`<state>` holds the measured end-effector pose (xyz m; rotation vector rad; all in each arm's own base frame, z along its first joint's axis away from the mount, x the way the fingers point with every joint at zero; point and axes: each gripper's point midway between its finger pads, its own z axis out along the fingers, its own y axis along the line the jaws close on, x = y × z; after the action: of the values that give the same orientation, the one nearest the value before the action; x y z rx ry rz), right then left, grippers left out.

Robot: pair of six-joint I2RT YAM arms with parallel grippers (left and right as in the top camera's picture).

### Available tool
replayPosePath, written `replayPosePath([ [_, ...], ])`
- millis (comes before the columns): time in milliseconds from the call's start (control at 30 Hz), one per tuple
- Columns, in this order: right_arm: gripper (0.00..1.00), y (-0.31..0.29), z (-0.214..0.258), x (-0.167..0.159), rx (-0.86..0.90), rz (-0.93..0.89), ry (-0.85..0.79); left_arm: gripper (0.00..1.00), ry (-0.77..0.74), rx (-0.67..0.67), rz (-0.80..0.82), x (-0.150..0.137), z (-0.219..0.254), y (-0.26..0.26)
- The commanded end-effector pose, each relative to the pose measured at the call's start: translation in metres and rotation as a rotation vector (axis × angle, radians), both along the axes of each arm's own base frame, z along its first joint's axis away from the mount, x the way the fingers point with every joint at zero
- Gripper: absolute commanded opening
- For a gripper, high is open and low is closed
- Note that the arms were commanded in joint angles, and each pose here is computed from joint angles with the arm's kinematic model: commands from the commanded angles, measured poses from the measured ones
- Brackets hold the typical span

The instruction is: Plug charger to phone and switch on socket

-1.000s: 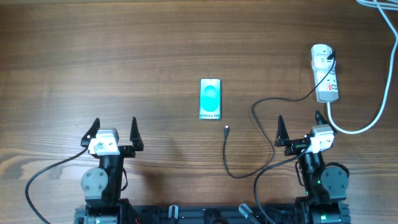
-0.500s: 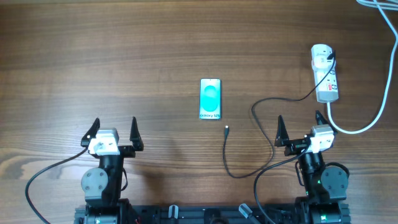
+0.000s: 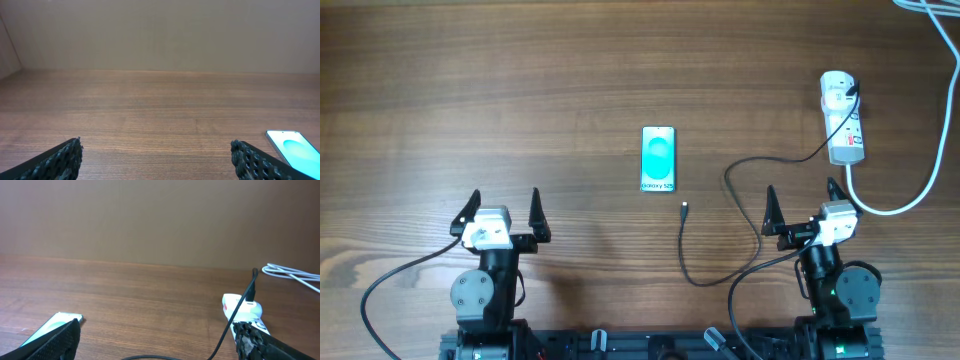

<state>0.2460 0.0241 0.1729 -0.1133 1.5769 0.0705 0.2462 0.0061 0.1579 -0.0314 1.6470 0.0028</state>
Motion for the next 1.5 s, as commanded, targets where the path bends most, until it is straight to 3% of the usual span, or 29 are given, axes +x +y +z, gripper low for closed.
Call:
replayPosePath([
  [0,1.00,0.000,0.002,0.000,0.009,-0.005,-0.009,1.00,-0.006,0.020,0.007,0.000,0.000,0.002],
  [400,1.00,0.000,0.002,0.000,0.009,-0.005,-0.009,1.00,-0.018,-0.033,-0.162,-0.002,0.003,-0.028],
  [600,1.00,0.000,0.002,0.000,0.009,-0.005,-0.009,1.00,0.004,-0.244,-0.251,-0.004,0.004,-0.045],
  [833,1.00,0.000,0.002,0.000,0.009,-0.005,-0.009,1.00,-0.300,-0.206,-0.335,-0.016,0.087,-0.053],
  [967,1.00,0.000,0.002,0.000,0.008,-0.005,-0.009,1.00,-0.289,-0.207,-0.326,-0.021,0.127,-0.052],
  [1067,1.00,0.000,0.002,0.000,0.009,-0.005,-0.009,1.00,-0.198,-0.224,-0.316,-0.012,0.153,-0.052],
  [1233,1.00,0.000,0.002,0.000,0.009,-0.005,-0.009,1.00,0.288,-0.306,-0.248,0.030,0.162,-0.050],
  [1367,1.00,0.000,0.002,0.000,0.008,-0.005,-0.009,1.00,0.602,-0.457,-0.474,0.039,0.142,-0.094],
  [1467,1.00,0.000,0.002,0.000,0.009,-0.005,-0.009,1.00,0.731,-0.529,-0.553,0.049,0.116,-0.110],
])
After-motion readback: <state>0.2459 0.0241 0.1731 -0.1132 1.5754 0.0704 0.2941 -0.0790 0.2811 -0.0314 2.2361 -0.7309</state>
